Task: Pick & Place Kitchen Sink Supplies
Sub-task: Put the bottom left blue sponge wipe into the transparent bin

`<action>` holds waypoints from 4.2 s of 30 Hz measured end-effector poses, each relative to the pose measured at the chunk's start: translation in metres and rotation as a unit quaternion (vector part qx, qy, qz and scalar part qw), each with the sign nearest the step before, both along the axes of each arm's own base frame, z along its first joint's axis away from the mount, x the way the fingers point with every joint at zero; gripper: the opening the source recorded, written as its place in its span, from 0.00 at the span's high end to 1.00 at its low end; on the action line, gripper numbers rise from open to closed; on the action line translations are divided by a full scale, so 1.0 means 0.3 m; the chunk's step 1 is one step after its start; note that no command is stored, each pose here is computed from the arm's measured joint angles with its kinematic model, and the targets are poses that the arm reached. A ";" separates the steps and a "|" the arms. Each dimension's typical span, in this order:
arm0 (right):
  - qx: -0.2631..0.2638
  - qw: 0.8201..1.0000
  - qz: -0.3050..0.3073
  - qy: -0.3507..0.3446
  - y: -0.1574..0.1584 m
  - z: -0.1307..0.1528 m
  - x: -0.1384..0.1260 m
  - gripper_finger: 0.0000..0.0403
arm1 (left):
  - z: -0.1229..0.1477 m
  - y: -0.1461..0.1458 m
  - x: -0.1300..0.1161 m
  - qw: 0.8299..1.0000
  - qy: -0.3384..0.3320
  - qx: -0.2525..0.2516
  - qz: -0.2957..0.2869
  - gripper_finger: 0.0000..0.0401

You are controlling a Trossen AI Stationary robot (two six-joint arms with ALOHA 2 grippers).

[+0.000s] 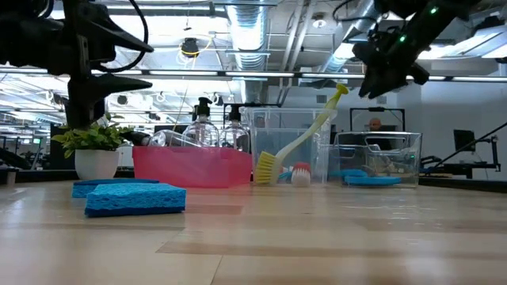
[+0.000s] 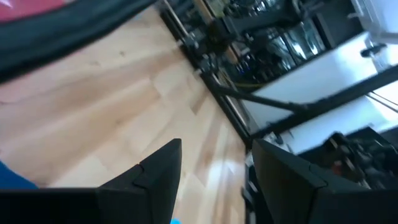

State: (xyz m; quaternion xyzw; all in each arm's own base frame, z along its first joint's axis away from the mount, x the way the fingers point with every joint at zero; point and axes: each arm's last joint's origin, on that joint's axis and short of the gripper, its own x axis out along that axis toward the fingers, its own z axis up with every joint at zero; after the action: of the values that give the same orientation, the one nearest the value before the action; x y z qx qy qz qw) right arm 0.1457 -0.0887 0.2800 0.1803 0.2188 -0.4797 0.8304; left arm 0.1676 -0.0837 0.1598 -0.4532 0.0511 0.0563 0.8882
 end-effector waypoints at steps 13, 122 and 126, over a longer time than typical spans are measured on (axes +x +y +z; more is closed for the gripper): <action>-0.037 0.996 0.050 -0.068 0.068 0.074 -0.072 0.69 | 0.027 -0.005 0.020 0.999 -0.012 -0.025 -0.026 0.50; -0.135 0.852 0.501 -0.068 0.477 0.068 0.150 0.70 | -0.209 -0.160 0.262 0.907 0.221 0.282 -0.223 0.69; -0.135 0.852 0.501 -0.067 0.477 0.068 0.149 0.70 | -0.201 -0.173 0.262 0.906 0.202 0.291 -0.231 0.63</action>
State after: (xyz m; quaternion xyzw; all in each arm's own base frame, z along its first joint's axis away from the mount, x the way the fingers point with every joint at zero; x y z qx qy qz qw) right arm 0.1905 0.0546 0.3003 -0.0360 0.1559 -0.0097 0.9871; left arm 0.2461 -0.1357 0.0995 -0.1288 0.3141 -0.0476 0.9394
